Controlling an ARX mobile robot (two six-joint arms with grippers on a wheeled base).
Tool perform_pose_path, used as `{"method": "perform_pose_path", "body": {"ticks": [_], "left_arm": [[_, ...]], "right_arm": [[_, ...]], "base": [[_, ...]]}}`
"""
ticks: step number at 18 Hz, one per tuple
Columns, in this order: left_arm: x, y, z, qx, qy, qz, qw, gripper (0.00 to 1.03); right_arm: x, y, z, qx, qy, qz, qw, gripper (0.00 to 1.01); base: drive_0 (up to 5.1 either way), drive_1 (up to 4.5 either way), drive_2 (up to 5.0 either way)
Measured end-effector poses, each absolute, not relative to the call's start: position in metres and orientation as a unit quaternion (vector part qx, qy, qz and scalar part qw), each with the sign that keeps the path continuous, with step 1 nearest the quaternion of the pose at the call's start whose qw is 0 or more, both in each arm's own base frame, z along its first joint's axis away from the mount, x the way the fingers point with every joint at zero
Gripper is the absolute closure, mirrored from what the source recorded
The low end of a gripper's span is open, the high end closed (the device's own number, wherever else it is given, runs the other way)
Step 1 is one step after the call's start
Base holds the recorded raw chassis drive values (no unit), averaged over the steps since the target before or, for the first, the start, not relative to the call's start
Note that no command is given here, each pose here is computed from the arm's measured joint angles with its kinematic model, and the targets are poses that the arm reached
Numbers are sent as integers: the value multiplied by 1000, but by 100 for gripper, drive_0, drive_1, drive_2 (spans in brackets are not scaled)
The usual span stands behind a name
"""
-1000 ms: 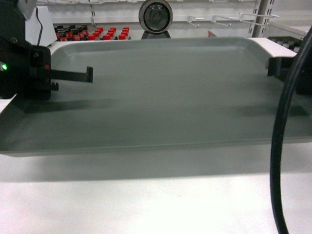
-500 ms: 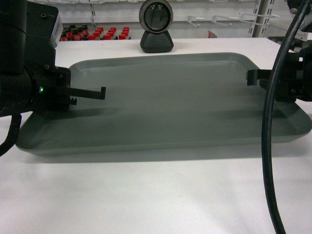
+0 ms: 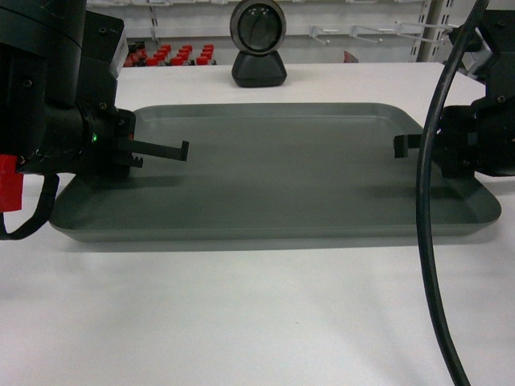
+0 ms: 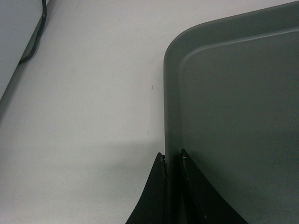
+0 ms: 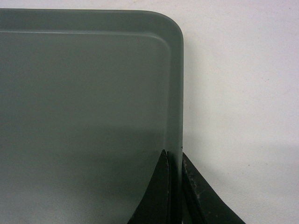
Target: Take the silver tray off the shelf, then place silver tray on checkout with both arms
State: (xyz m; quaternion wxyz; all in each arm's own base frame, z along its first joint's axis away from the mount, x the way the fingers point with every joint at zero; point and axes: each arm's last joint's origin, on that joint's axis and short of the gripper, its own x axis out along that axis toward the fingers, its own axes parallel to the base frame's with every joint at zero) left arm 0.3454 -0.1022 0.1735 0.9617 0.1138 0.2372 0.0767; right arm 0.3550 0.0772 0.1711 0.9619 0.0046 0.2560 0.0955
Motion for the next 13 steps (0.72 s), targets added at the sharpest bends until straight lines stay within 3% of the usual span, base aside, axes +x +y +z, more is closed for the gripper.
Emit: {"method": "perform_pose_path", "body": {"ticks": [9, 11, 13], "left_arm": [[346, -102, 173, 109, 242, 77, 961, 99], [346, -103, 173, 116, 247, 79, 959, 84], [346, -105, 175, 121, 243, 75, 959, 62]], "right_arm": [[358, 76, 171, -11, 253, 101, 962, 98], [358, 76, 171, -9, 254, 106, 961, 98], [358, 77, 171, -35, 250, 124, 960, 78]], "base": [[0, 0, 0], [0, 0, 0], [0, 0, 0]]}}
